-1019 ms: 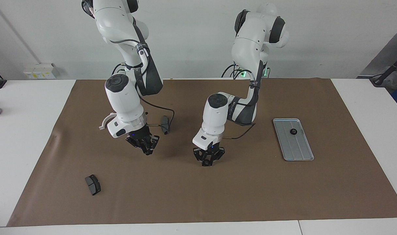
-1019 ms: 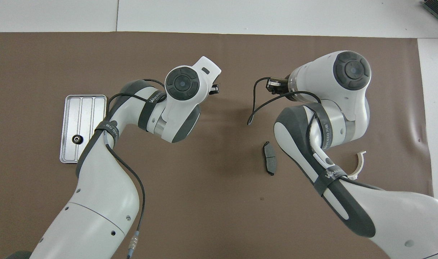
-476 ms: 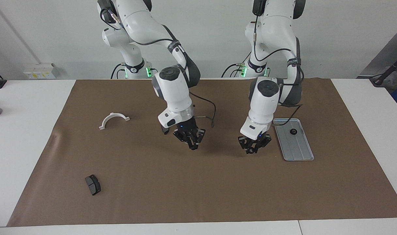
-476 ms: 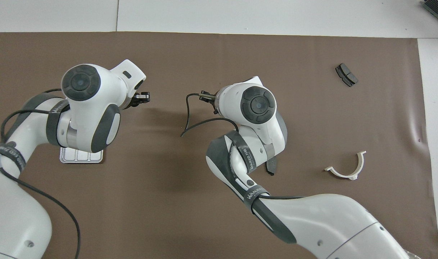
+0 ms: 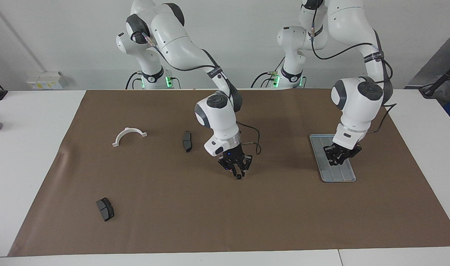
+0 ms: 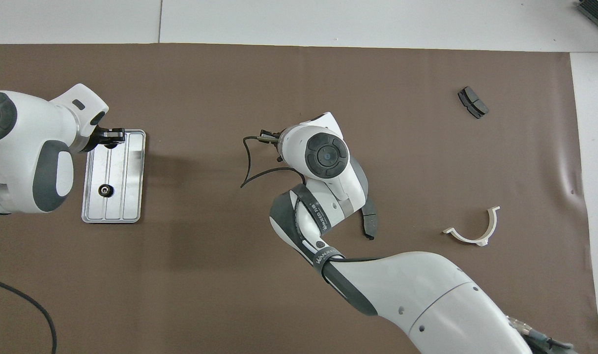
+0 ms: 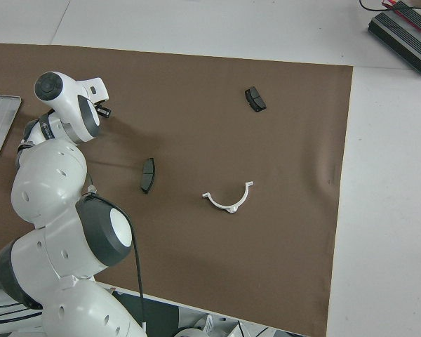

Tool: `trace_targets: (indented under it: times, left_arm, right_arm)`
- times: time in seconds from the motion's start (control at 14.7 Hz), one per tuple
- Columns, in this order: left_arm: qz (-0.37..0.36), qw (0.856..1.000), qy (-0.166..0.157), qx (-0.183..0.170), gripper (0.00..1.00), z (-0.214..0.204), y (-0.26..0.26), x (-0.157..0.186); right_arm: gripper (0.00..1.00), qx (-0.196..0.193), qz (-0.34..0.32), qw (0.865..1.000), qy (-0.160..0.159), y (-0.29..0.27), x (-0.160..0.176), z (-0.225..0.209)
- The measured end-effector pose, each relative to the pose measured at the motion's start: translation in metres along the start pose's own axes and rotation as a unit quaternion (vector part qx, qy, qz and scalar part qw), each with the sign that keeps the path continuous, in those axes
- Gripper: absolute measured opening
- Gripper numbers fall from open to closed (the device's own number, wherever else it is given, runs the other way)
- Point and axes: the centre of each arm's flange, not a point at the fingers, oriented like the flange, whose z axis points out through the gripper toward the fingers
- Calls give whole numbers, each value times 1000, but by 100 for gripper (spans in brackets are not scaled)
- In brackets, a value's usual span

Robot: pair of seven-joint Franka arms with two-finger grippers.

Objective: Pick bearing gear from pile to tray
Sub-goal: 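Carry the bearing to the tray with the left gripper while the right gripper grasps another, then release the bearing on the tray while the right gripper sets another at center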

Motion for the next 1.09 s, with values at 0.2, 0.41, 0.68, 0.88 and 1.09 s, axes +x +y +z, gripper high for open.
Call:
trace_targets:
  times: [0.2,0.41,0.68,0.88,1.09]
  left_arm:
    - [-6,1000,17,2,36,31,-11,-8]
    - [-13,1000,10,6,36,53,-20,-12]
    - [-20,1000,6,8,41,59,-30,-14]
    - [-14,1000,8,6,66,57,-23,-12]
    - [5,1000,25,-2,97,39,3,-5]
  right_arm:
    - [83,-20,-25,999,23,9,13,-4]
    - [100,-71,-19,996,44,44,60,-36]
    - [100,-130,-23,991,20,128,135,-140]
    - [100,-159,-22,987,-20,187,159,-194]
    - [100,-168,-35,984,-52,250,169,-224]
